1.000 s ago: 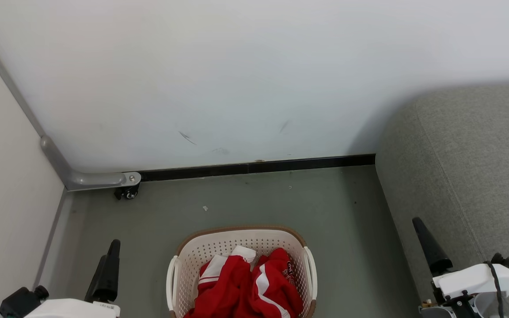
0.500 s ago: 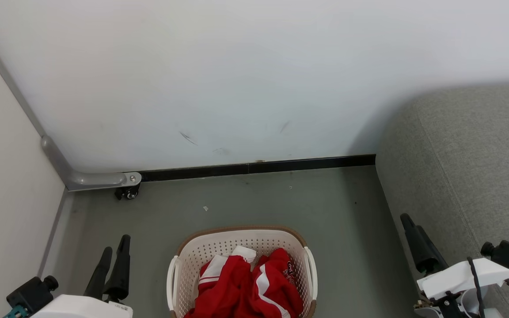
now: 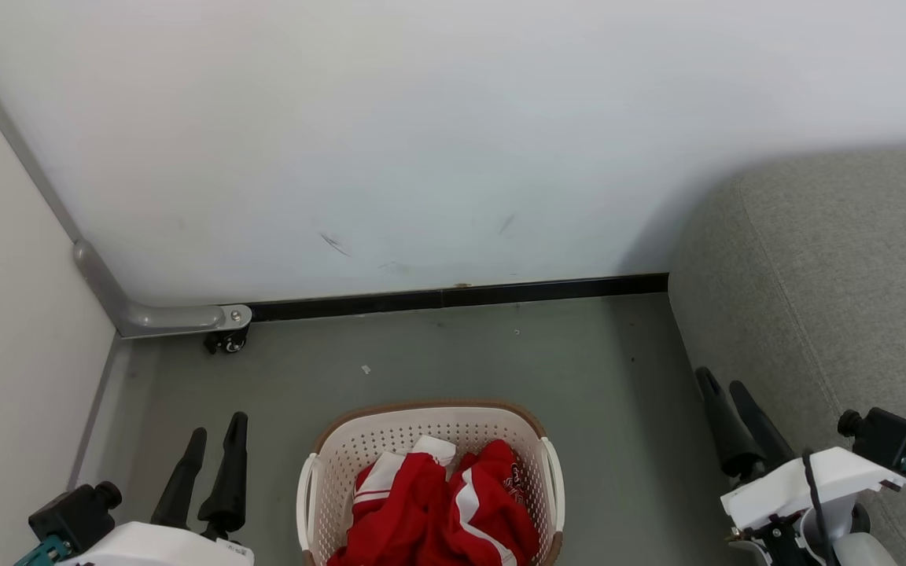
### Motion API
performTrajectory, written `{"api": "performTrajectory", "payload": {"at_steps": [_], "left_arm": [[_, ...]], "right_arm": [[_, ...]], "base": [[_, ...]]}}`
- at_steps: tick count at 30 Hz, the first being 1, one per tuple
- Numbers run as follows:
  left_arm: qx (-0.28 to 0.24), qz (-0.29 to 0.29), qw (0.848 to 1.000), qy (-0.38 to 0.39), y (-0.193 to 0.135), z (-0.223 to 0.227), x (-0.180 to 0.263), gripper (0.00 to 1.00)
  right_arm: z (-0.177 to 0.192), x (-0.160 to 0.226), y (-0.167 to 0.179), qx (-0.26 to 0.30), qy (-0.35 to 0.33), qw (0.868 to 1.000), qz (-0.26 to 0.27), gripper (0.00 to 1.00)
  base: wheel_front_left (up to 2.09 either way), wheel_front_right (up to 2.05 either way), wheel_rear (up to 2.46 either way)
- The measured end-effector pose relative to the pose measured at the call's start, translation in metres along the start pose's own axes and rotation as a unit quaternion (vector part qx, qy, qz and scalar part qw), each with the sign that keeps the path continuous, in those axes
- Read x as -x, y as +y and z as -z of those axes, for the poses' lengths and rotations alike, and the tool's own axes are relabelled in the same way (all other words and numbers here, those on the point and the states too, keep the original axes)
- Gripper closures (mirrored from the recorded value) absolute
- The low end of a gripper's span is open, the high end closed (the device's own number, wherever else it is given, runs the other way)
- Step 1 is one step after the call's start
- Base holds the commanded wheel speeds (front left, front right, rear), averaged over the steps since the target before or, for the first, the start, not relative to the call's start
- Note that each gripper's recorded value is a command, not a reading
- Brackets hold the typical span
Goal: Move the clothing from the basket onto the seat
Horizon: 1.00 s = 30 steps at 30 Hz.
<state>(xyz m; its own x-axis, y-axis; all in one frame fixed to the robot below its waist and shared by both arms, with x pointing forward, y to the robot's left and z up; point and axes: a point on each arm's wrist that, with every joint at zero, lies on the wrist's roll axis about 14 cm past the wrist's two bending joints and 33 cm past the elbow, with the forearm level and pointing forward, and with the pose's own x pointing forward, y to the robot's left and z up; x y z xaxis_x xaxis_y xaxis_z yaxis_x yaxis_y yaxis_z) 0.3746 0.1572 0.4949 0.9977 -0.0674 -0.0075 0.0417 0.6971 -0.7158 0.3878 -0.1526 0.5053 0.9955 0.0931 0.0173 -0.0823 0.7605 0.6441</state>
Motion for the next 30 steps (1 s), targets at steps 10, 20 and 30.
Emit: {"api": "performTrajectory", "payload": {"at_steps": [10, 20, 30], "left_arm": [[-0.050, 0.009, 0.999, -0.007, -0.005, 0.000, 0.000, 0.00], [-0.097, 0.020, 0.995, -0.019, -0.011, -0.004, 0.000, 0.00], [-0.147, 0.039, 0.988, -0.035, -0.021, -0.009, -0.004, 0.00]], "right_arm": [[-0.001, 0.000, 0.006, 0.053, -0.007, 0.998, -0.012, 0.00], [-0.001, -0.001, 0.017, 0.111, -0.012, 0.993, -0.033, 0.00], [-0.006, -0.005, 0.033, 0.172, -0.028, 0.983, -0.062, 0.00]], "base": [[0.00, 0.00, 0.00], [0.00, 0.00, 0.00], [0.00, 0.00, 0.00]]}}
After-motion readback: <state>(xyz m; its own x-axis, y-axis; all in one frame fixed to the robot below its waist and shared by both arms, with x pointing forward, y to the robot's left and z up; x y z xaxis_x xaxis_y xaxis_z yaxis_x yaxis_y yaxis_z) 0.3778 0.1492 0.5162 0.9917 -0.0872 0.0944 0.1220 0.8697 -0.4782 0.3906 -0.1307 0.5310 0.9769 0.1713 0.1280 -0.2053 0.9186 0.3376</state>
